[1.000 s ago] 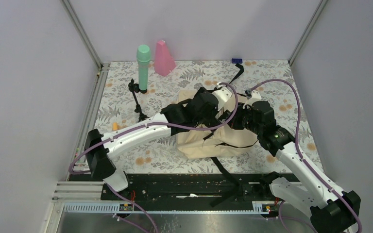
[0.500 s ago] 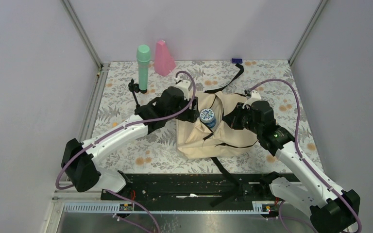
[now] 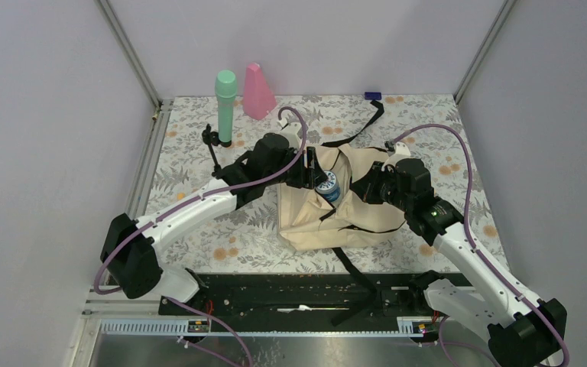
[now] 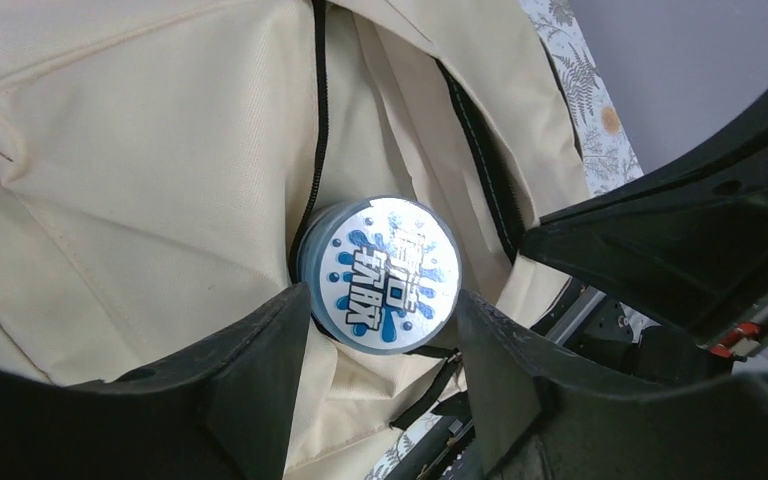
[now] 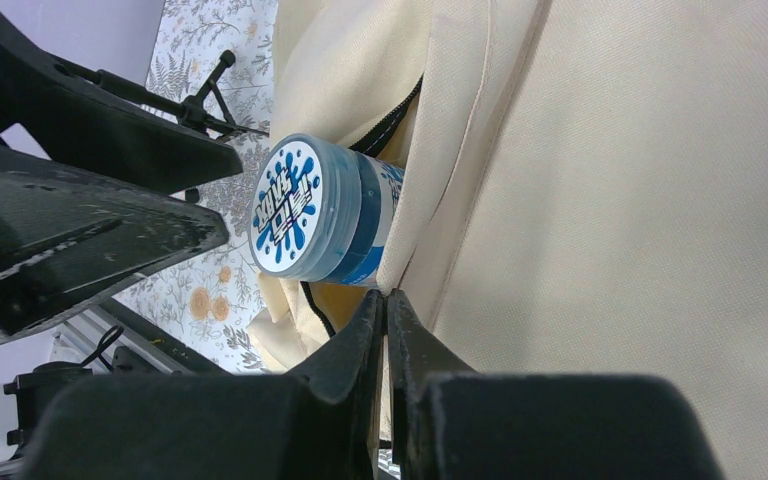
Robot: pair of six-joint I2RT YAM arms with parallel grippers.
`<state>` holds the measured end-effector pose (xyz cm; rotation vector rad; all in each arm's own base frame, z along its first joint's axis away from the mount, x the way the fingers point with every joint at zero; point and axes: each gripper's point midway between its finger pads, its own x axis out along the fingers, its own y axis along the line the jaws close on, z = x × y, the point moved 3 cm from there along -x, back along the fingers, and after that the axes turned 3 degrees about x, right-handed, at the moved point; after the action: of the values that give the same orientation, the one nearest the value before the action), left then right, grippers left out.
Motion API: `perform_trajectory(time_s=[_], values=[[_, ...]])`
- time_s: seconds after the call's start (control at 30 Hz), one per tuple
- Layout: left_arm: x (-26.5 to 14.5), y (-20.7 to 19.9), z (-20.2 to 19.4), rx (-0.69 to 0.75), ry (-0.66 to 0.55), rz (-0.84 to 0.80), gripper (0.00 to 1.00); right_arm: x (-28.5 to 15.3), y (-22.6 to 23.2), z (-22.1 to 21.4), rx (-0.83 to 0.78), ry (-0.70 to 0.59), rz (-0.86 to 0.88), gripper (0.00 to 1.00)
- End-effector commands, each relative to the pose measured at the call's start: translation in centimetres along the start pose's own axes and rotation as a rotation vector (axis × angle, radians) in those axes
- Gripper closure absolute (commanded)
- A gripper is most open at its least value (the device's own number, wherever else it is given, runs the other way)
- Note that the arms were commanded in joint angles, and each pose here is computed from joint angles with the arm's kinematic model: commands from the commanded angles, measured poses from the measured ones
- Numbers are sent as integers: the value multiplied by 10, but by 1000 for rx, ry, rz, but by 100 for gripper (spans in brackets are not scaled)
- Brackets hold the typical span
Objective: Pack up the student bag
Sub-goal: Place the stationery in the student bag.
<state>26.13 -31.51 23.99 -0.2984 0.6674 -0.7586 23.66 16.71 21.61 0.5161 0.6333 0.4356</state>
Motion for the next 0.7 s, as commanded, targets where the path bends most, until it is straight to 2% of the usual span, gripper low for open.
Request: perform_trajectory(time_s=[0.0,0.4,0.67], values=[[7,-4,5,-25,-14,-36,43,-17,36,45,-44,-150,117,100],[13,6,-8,-34,28,0,43,-16,37,44,-43,-146,122,100],[13,-6,-8,2,44,-77,46,-14,37,45,-41,-145,124,100]])
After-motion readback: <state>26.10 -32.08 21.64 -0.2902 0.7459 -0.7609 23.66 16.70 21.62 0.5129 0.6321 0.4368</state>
